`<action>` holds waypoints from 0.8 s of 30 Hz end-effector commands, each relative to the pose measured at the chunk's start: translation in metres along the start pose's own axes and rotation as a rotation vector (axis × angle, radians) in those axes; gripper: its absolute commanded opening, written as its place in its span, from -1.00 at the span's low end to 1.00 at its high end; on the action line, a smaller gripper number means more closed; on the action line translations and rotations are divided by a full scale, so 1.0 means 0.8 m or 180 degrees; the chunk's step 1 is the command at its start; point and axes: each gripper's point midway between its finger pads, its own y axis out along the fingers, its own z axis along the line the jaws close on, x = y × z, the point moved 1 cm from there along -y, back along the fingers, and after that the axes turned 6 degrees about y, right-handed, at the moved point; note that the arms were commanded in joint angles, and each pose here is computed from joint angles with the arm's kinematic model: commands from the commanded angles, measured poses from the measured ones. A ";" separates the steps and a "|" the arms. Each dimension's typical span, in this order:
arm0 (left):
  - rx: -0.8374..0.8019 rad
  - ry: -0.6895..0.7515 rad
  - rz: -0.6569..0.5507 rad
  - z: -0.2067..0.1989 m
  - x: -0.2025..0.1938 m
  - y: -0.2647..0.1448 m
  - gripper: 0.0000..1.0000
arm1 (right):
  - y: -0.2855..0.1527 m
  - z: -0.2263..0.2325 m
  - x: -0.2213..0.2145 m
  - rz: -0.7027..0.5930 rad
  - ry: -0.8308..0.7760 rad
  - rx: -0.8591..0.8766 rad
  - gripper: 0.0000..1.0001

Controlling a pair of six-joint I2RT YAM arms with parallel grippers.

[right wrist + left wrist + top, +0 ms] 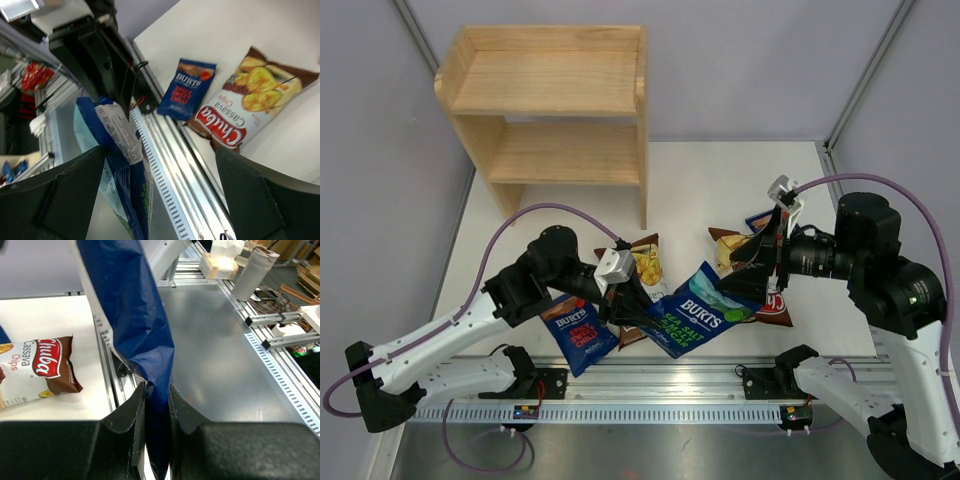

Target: Place and organize the chips bags onto the shelf

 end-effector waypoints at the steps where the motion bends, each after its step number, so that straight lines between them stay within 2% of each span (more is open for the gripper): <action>1: -0.0237 0.0266 -0.0104 -0.012 0.032 0.004 -1.00 | 0.003 0.027 -0.029 0.0270 -0.0063 0.0623 0.99; 4: -0.0067 0.0224 -0.0099 0.003 0.037 0.007 -1.00 | -0.003 0.049 -0.052 0.0352 -0.0154 0.1053 0.91; 7: -0.0045 0.0175 -0.0041 0.009 0.037 0.011 -1.00 | -0.009 0.058 -0.062 0.0327 -0.0167 0.1203 0.88; 10: -0.0148 0.0123 -0.0010 0.010 0.039 0.016 -1.00 | -0.001 0.045 -0.060 0.0261 -0.0127 0.1036 0.82; 12: -0.0199 0.0120 0.0023 0.010 0.034 0.018 -1.00 | -0.001 0.039 -0.043 0.0030 -0.0150 0.0794 0.88; 17: 0.0022 0.0024 0.0152 0.024 0.016 0.017 -1.00 | -0.015 0.063 -0.019 -0.0119 -0.0187 0.0860 0.85; 20: 0.0292 -0.0034 0.0157 0.038 0.015 0.015 -1.00 | -0.010 0.046 -0.039 0.0159 -0.0045 0.0699 0.81; 24: 0.0128 0.0014 0.0056 0.030 0.030 0.018 -1.00 | 0.009 0.017 -0.060 0.0348 0.0110 0.0585 0.62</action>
